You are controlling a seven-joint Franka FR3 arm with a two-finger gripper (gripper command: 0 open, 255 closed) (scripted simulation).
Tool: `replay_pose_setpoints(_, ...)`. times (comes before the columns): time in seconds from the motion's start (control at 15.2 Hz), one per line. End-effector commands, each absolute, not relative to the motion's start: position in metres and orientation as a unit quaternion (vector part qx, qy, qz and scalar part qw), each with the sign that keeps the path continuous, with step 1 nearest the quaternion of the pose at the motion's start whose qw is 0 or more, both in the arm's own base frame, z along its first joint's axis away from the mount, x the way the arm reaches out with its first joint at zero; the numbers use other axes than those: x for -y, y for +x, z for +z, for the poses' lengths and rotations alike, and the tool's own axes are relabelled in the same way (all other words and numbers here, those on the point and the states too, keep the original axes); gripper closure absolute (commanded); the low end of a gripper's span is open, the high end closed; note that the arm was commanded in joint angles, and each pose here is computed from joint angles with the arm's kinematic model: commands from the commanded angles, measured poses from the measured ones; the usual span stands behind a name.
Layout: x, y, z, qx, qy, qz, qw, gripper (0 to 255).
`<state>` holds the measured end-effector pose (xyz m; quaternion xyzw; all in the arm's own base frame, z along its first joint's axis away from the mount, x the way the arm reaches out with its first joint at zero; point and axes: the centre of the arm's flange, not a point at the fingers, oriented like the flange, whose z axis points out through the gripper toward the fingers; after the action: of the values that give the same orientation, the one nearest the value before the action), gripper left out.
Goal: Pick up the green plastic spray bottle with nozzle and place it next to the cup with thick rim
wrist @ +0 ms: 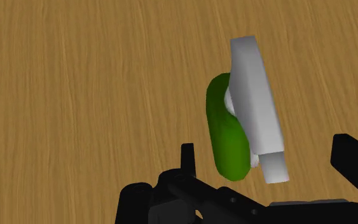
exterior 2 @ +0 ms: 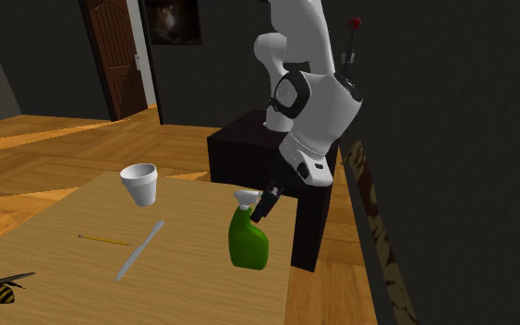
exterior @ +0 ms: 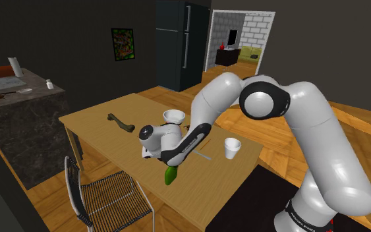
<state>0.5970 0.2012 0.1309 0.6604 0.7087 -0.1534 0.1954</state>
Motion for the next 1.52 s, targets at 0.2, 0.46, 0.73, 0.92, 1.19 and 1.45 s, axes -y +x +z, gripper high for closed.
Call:
replay_pose_setpoints(0.2, -0.212, 0.599, 0.085, -0.74, 0.622, -0.162, 0.201, 0)
replay_pose_setpoints(0.46, -0.202, 0.601, 0.067, -0.74, 0.622, -0.162, 0.201, 0)
replay_pose_setpoints(0.73, -0.198, 0.602, 0.06, -0.74, 0.622, -0.162, 0.201, 0)
replay_pose_setpoints(0.92, -0.198, 0.602, 0.06, -0.74, 0.622, -0.162, 0.201, 0)
replay_pose_setpoints(1.19, -0.198, 0.602, 0.06, -0.74, 0.622, -0.162, 0.201, 255)
replay_pose_setpoints(1.45, -0.198, 0.602, 0.06, -0.74, 0.622, -0.162, 0.201, 255)
